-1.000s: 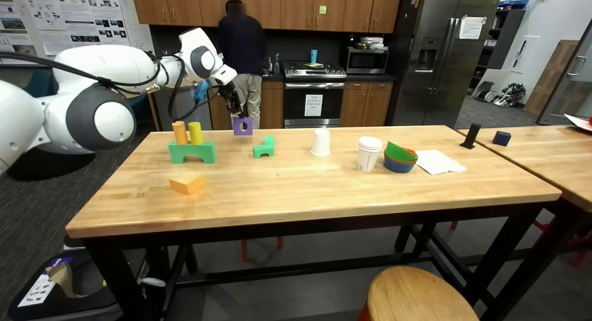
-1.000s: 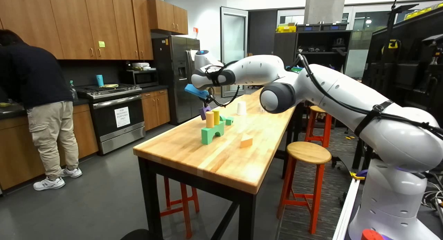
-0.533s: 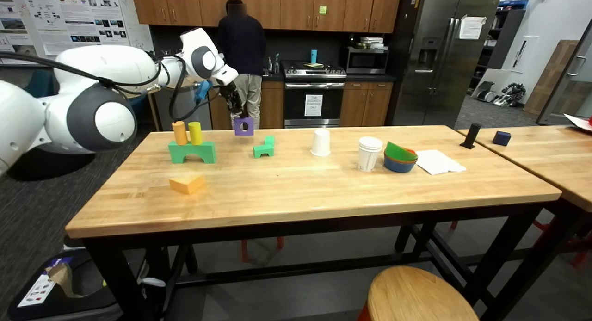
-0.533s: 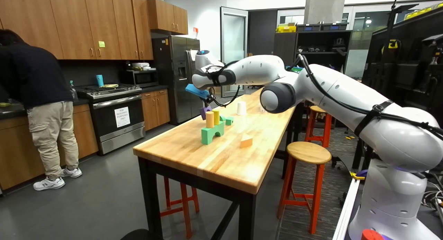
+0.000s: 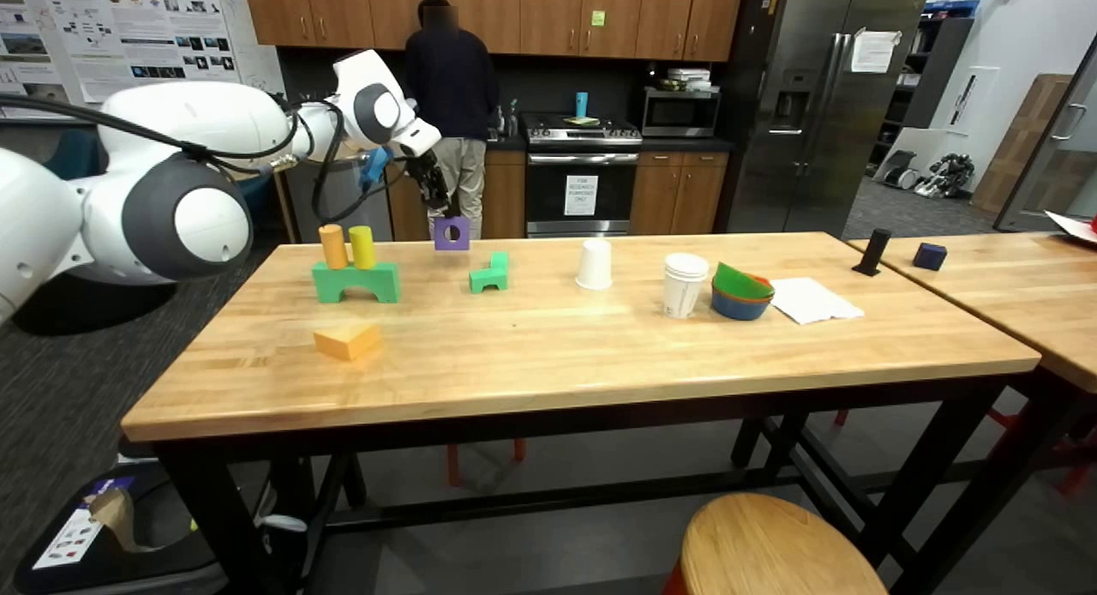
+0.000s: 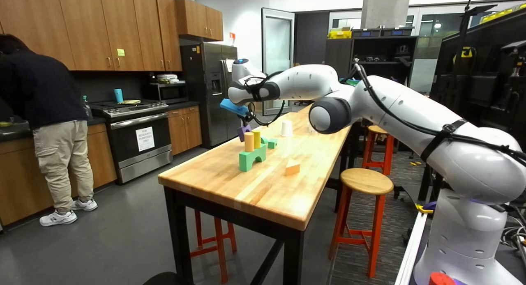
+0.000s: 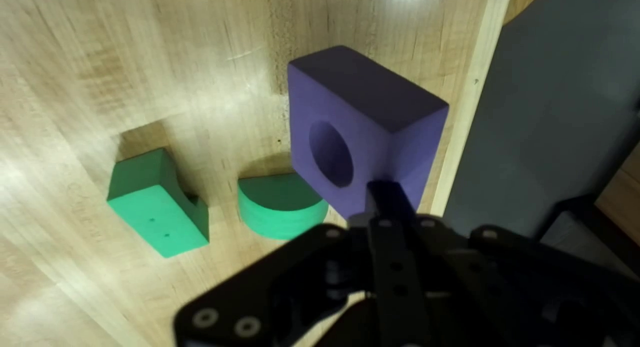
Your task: Move the purple block forward
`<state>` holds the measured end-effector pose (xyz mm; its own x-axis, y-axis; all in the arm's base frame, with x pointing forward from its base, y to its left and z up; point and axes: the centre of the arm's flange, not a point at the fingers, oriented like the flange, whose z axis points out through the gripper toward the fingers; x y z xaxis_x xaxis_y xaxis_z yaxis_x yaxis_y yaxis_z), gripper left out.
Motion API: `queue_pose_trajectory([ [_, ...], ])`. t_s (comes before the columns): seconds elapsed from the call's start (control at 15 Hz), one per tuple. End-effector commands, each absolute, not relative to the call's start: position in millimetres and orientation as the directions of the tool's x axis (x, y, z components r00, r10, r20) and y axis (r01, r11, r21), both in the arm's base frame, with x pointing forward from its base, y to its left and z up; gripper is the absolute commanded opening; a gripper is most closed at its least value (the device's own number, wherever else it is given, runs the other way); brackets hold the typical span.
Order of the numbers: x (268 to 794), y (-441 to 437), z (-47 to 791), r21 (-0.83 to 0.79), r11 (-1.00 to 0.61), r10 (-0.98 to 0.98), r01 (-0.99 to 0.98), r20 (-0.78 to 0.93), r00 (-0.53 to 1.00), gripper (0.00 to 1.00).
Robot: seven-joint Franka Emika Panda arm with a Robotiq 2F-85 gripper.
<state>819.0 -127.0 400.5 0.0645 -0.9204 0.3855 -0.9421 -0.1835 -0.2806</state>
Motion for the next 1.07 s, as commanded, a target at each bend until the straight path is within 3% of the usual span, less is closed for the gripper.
queue_pose_trajectory([
  [0.0,784,-126,412,-0.266,-0.170,-0.926,-0.949,0.373,0.061,0.00],
  [1.0,732,-196,412,-0.225,-0.288,-0.893,-0.931,0.414,0.176,0.00],
])
